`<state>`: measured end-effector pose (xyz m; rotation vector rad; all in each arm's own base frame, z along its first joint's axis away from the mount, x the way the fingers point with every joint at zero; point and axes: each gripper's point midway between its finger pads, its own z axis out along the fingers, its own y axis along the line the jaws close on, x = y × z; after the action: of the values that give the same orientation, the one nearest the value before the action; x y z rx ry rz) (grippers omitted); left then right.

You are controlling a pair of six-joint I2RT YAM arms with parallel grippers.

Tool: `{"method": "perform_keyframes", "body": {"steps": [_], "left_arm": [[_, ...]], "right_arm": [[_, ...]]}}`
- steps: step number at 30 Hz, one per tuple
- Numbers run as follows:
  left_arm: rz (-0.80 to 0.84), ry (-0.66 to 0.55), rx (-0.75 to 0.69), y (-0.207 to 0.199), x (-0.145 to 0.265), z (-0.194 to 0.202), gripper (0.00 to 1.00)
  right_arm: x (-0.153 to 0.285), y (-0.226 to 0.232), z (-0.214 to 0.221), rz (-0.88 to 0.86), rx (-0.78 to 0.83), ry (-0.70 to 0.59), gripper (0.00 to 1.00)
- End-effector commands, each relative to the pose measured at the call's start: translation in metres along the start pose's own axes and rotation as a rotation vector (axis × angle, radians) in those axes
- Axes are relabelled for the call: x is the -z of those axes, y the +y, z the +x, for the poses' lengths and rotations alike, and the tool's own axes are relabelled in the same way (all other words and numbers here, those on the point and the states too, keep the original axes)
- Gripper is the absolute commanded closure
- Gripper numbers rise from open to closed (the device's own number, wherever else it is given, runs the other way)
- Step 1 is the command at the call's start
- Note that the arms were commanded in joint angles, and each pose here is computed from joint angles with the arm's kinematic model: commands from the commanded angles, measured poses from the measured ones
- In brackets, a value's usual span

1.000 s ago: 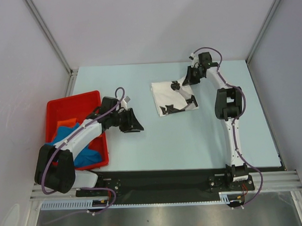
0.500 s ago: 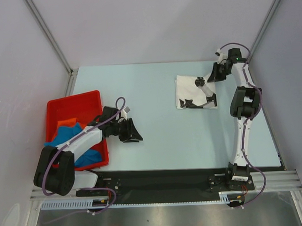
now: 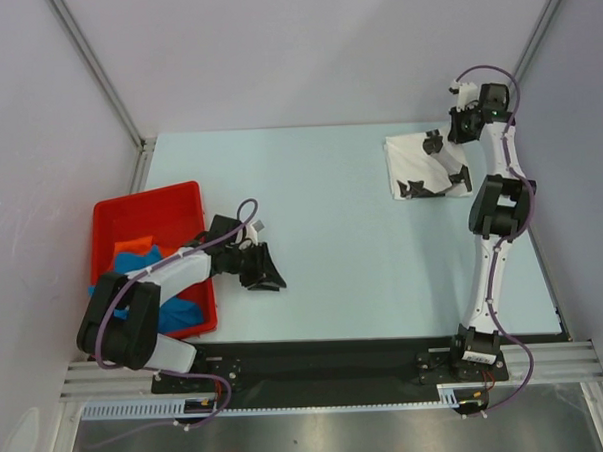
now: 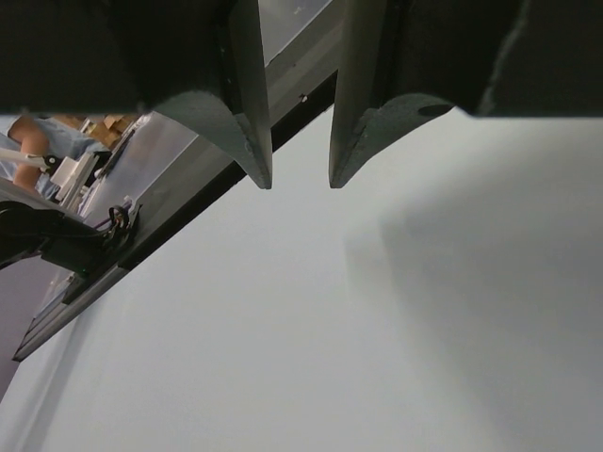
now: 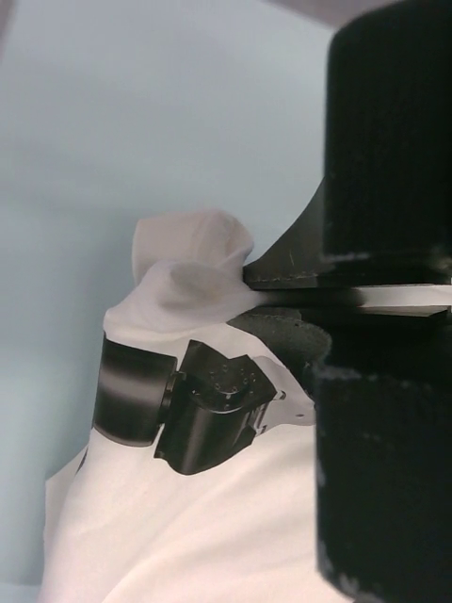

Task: Fold and stack the t-shirts
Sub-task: Neatly place the folded tshirt to the corner

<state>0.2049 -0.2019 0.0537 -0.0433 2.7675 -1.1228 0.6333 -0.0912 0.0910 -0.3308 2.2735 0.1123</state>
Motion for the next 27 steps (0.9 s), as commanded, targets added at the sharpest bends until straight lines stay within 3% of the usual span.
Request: {"method": "perform_keyframes", "body": {"steps": [1,12,27], "left_arm": [[0.035,0.008,-0.059,-0.007,0.0,-0.007,0.64],[0.006,0.06,-0.061,0.004,-0.007,-0.005,0.65],[-0.037,0.072,-0.039,0.012,-0.01,-0.007,0.65]], "right_arm": [[0.03,-0.063,-0.054,0.192,0.139,-0.167,1.0],[0.01,-0.107,-0.051,0.277,0.27,-0.245,1.0],[-0.009,-0.145,-0.04,0.368,0.265,-0.321,1.0]]}}
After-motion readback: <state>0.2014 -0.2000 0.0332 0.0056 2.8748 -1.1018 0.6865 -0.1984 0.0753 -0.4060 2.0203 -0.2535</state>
